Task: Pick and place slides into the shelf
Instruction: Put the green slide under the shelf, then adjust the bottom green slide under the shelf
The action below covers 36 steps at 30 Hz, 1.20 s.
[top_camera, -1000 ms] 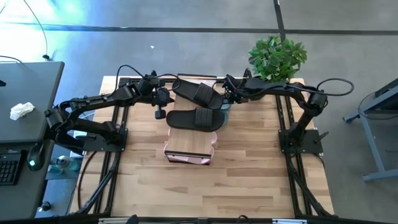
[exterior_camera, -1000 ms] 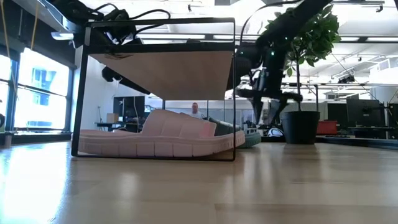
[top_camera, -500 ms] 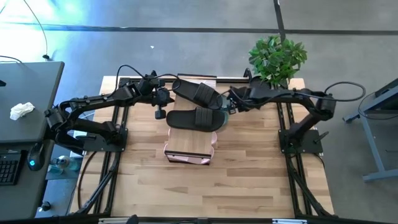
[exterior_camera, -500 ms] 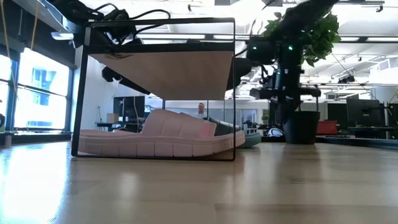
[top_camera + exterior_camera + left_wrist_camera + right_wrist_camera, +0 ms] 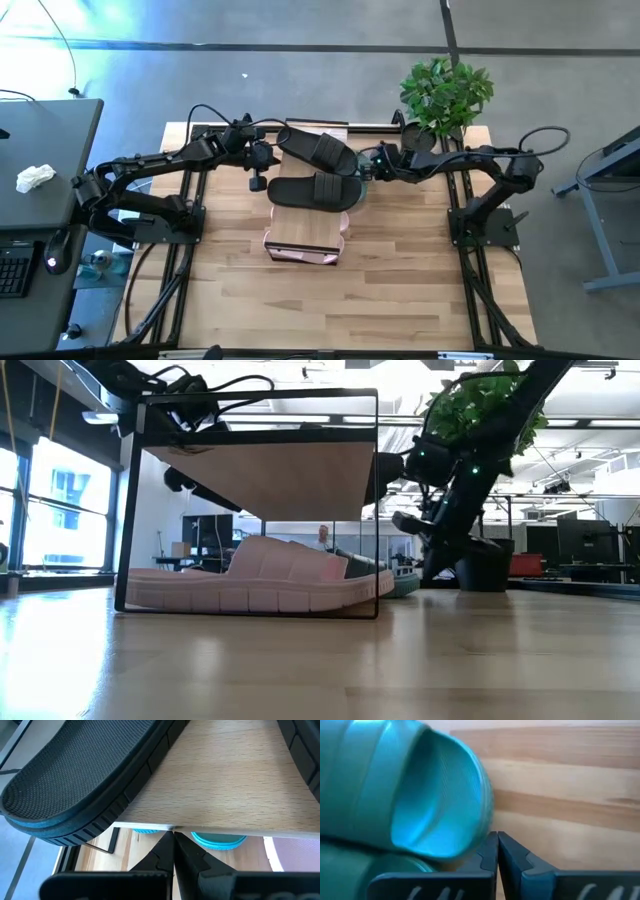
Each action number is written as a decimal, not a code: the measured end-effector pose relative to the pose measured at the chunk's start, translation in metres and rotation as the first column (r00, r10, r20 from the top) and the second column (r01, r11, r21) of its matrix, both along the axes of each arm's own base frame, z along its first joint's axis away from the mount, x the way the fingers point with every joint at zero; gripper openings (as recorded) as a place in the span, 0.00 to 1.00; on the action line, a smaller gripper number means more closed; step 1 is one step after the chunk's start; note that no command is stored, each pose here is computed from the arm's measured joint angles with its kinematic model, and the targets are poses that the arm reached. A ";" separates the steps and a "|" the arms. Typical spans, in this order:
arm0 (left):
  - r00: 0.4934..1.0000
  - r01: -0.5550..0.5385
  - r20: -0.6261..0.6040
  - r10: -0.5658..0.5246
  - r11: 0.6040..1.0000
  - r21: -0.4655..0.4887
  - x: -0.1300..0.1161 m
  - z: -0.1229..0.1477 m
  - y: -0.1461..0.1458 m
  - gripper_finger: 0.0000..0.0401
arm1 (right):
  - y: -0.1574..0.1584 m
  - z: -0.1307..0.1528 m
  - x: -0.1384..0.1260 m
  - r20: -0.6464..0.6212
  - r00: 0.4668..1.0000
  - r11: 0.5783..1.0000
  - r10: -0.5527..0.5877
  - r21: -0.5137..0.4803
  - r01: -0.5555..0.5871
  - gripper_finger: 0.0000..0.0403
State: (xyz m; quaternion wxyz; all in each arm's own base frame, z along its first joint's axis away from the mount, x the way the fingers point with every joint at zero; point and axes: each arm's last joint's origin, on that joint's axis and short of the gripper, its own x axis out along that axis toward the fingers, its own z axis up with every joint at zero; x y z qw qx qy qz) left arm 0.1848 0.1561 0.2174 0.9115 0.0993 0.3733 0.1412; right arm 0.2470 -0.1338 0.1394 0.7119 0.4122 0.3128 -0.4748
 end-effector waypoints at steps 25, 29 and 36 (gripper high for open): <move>1.000 -0.001 0.001 0.001 1.000 -0.001 0.000 0.000 0.000 0.00 | -0.018 -0.011 0.020 0.204 0.979 0.998 0.000 0.054 -0.011 0.00; 1.000 -0.001 0.000 0.001 1.000 -0.001 0.000 0.000 0.000 0.00 | -0.019 -0.010 0.020 0.206 0.978 0.999 -0.002 0.044 -0.007 0.00; 1.000 -0.002 0.000 0.002 1.000 -0.001 0.000 0.000 0.000 0.00 | -0.005 -0.001 0.014 0.086 0.996 0.999 -0.030 -0.025 0.032 0.00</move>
